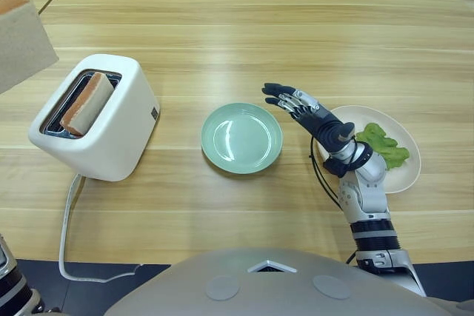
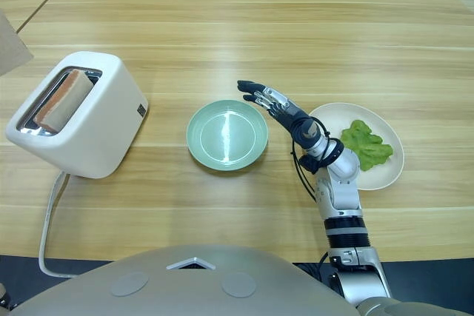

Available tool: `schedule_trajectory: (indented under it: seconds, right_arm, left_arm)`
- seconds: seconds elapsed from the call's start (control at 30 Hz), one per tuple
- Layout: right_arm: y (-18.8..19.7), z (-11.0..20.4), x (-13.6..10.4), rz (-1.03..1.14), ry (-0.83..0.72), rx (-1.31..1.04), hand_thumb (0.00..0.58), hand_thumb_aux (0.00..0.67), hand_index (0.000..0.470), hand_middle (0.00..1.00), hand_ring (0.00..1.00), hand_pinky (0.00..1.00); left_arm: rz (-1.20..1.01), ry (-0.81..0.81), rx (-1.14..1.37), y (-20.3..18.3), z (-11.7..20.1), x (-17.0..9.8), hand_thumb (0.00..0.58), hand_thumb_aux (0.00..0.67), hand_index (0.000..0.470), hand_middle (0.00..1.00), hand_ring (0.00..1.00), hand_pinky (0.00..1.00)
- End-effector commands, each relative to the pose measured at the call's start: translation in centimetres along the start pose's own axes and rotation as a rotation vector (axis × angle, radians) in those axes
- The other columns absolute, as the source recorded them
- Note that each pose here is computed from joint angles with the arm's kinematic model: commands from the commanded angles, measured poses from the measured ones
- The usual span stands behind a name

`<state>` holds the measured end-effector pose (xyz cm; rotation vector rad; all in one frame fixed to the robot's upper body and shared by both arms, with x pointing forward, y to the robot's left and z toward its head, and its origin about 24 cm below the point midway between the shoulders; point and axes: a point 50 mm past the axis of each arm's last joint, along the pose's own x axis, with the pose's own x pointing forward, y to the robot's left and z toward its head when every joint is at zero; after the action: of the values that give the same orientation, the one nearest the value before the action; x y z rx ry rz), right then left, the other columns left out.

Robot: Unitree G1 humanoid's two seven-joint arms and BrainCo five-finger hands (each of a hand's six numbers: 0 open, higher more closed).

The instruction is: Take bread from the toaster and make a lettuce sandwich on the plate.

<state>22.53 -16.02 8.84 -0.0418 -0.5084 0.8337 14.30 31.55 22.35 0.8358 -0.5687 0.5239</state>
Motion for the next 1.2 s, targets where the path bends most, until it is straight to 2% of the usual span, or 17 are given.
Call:
schedule_trajectory:
  seconds: [0.03,0.1,0.2,0.33,0.5,0.63,0.73,0.97,1.2]
  right_arm:
    - [-0.1,-0.3,0.4,0.005,0.007,-0.005,0.000,0.000,0.000,0.00,0.00,0.00]
    - [-0.2,-0.5,0.6,0.007,0.007,-0.002,0.000,0.000,0.000,0.00,0.00,0.00]
    - [-0.2,-0.9,1.0,0.019,0.004,0.004,0.000,0.000,0.000,0.00,0.00,0.00]
    - [-0.2,-1.2,1.3,0.026,0.002,0.005,0.000,0.000,0.000,0.00,0.00,0.00]
    - [-0.3,-1.4,1.6,0.030,0.000,0.005,0.000,0.000,0.000,0.00,0.00,0.00]
    - [-0.4,-1.5,1.7,0.033,-0.002,0.006,0.000,0.000,0.000,0.00,0.00,0.00]
    - [-0.4,-1.6,1.9,0.037,-0.004,0.008,0.000,0.000,0.000,0.00,0.00,0.00]
    - [-0.4,-1.6,2.0,0.038,-0.008,0.009,0.000,0.000,0.000,0.00,0.00,0.00]
    - [-0.3,-1.6,2.3,0.045,-0.012,0.012,0.000,0.000,0.000,0.00,0.00,0.00]
  left_arm:
    - [-0.172,-0.001,-0.204,-5.7,0.8,-0.6,0.580,0.670,0.470,0.00,0.00,0.00]
    - [-0.262,0.017,-0.269,-9.1,1.0,-1.3,0.580,0.670,0.470,0.00,0.00,0.00]
    - [-0.350,0.011,-0.296,-12.3,1.7,-2.1,0.580,0.670,0.470,0.00,0.00,0.00]
    - [-0.482,-0.063,-0.305,-16.3,3.8,-2.5,0.580,0.670,0.470,0.00,0.00,0.00]
    - [-0.630,-0.178,-0.187,-20.8,5.6,-3.2,0.580,0.670,0.470,0.00,0.00,0.00]
    - [-0.717,-0.275,0.031,-23.6,5.1,-4.1,0.580,0.670,0.470,0.00,0.00,0.00]
    - [-0.779,-0.303,0.094,-25.3,4.7,-5.6,0.580,0.670,0.470,0.00,0.00,0.00]
    - [-0.924,-0.392,0.090,-28.5,5.8,-10.2,0.580,0.670,0.470,0.00,0.00,0.00]
    - [-0.926,-0.432,0.108,-27.8,6.9,-11.6,0.580,0.670,0.470,0.00,0.00,0.00]
